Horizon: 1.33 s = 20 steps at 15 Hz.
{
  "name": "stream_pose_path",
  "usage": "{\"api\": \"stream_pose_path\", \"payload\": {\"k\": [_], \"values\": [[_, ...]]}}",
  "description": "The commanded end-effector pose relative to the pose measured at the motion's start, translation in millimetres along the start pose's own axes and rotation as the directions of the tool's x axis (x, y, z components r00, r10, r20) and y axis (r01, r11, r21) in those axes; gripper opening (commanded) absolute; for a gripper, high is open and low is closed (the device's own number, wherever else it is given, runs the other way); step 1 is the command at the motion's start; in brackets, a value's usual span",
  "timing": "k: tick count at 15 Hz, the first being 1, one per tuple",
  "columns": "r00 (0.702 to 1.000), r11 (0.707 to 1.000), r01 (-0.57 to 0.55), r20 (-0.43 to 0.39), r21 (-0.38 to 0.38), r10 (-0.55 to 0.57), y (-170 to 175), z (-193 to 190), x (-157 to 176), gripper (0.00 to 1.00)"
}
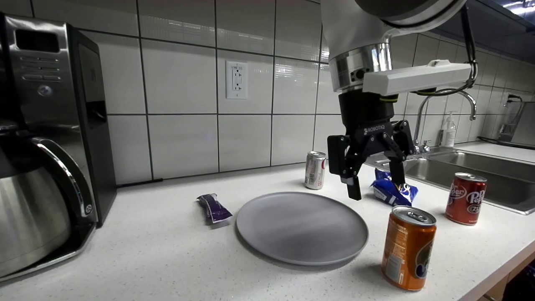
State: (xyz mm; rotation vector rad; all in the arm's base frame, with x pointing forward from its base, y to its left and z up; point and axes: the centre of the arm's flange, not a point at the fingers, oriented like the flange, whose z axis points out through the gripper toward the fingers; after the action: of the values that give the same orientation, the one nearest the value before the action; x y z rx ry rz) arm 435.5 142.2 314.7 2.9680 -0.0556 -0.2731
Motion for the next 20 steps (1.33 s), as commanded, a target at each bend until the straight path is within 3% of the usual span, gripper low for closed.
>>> {"api": "stream_pose_path", "payload": {"k": [1, 13, 20], "values": [[1.000, 1.000, 0.000, 0.000, 0.000, 0.000, 0, 0, 0, 1.00], [0.995, 0.995, -0.095, -0.017, -0.032, 0.095, -31, 0, -7, 1.00], [0.989, 0.988, -0.146, -0.007, -0.041, 0.146, -25, 9, -21, 1.00]]}}
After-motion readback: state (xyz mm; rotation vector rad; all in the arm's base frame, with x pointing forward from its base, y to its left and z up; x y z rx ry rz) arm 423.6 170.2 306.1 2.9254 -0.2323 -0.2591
